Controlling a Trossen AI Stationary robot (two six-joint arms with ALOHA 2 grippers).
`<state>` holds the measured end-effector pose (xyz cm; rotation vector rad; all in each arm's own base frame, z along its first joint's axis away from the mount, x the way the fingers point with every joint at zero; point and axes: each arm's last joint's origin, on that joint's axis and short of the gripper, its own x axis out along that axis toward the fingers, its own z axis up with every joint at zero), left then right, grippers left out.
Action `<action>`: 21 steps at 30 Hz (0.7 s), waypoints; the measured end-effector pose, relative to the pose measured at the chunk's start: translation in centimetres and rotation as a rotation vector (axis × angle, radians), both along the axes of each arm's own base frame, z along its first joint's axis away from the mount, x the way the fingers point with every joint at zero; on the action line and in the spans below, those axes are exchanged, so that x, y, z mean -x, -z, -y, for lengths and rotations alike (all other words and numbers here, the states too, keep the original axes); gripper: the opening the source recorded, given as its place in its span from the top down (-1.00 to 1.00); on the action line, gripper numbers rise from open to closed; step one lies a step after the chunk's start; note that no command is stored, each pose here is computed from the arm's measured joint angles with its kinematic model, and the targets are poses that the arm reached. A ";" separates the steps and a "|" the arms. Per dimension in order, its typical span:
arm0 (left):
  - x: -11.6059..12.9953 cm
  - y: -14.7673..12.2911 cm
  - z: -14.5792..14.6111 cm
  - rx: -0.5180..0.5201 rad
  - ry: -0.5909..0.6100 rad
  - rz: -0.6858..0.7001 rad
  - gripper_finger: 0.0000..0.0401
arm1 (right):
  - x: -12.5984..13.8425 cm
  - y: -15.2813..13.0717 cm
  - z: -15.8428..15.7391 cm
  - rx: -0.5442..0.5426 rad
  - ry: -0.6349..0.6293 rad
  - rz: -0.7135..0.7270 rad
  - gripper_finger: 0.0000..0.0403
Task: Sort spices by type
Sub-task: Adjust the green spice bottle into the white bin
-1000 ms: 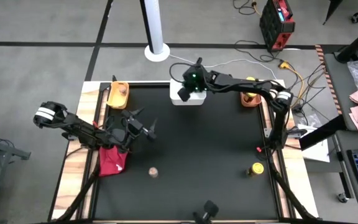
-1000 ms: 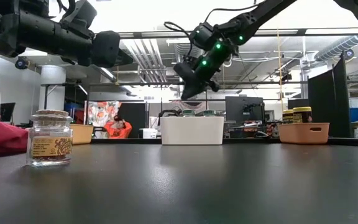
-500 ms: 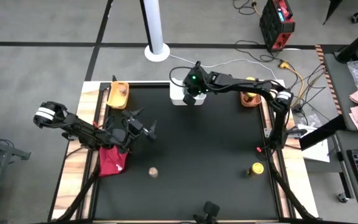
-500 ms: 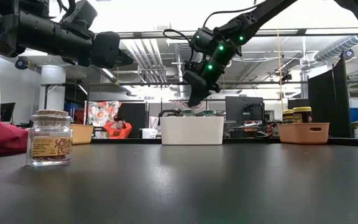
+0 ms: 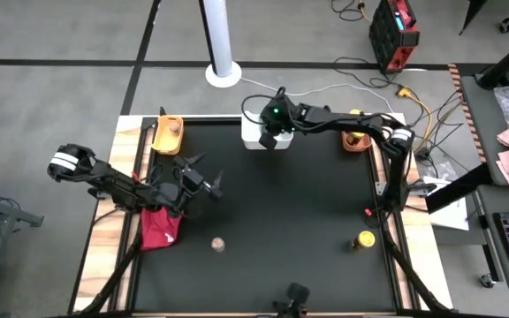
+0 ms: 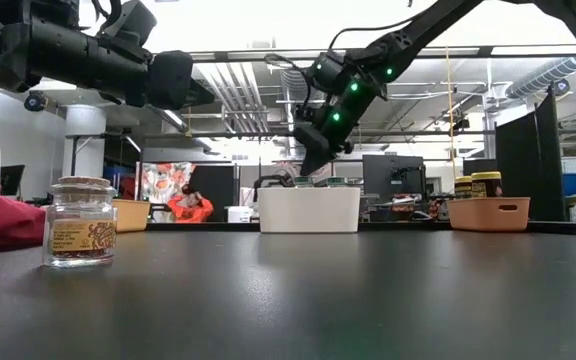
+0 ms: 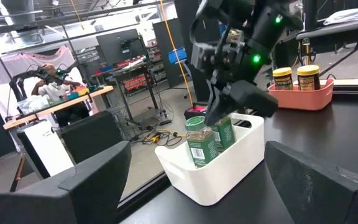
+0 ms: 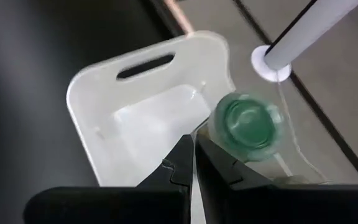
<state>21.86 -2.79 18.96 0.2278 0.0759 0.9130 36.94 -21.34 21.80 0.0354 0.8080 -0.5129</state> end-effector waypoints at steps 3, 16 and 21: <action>0.0 0.0 0.0 0.000 0.000 0.000 -0.76 | -0.3 1.4 0.2 0.000 -0.013 -0.044 0.96; 0.0 0.0 0.0 -0.002 0.000 -0.003 -0.76 | -1.0 1.9 1.0 0.042 0.051 0.020 0.96; 0.0 0.0 0.0 -0.002 0.000 -0.004 -0.76 | -0.9 1.9 1.0 0.046 0.059 0.023 0.96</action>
